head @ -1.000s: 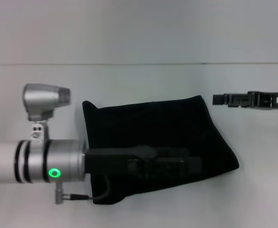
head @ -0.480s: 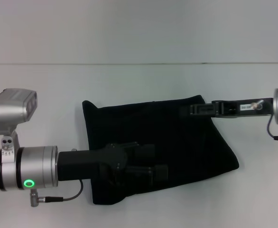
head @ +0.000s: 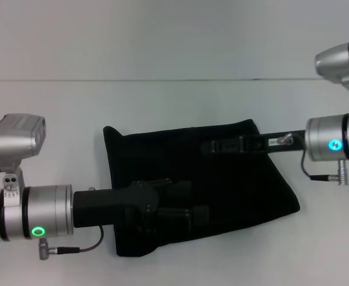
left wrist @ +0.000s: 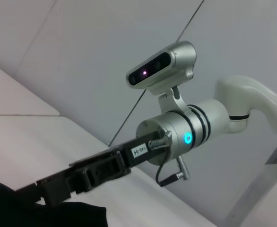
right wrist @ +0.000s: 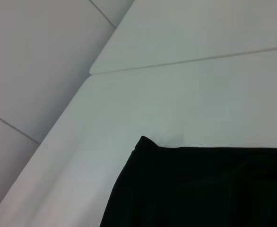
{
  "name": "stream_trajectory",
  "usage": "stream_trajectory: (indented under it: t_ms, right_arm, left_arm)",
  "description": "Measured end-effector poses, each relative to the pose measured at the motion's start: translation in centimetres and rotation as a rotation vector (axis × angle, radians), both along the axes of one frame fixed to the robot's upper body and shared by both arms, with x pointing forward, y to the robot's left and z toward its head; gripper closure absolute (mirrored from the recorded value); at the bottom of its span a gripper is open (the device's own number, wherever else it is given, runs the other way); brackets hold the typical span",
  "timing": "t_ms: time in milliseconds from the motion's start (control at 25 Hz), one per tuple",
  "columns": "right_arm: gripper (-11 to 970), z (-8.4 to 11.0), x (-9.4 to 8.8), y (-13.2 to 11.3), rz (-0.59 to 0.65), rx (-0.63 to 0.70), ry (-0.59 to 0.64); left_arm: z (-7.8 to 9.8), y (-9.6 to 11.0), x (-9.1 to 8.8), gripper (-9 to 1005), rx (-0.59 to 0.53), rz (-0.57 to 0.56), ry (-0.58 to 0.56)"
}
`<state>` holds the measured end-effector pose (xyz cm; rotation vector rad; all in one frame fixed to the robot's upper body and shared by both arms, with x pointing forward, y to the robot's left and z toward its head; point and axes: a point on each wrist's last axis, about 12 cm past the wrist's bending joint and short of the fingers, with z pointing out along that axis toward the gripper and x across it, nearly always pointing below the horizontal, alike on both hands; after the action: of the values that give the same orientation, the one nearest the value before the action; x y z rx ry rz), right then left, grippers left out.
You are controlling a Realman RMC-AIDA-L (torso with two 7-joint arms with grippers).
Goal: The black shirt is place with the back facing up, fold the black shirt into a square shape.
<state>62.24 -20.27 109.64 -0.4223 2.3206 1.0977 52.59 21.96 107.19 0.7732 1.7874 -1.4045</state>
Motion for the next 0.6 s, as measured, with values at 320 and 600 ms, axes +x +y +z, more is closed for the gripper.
stream_trajectory:
  t_ms: [320, 600]
  right_arm:
    - [135, -0.66, -0.3, 1.15, 0.014, -0.014, 0.012]
    - [176, 0.11, 0.14, 0.55, 0.007, -0.005, -0.009]
  left_arm:
    - [-0.29, 0.01, 0.18, 46, 0.021, 0.017, 0.001]
    - [-0.28, -0.07, 0.27, 46, 0.024, 0.017, -0.002]
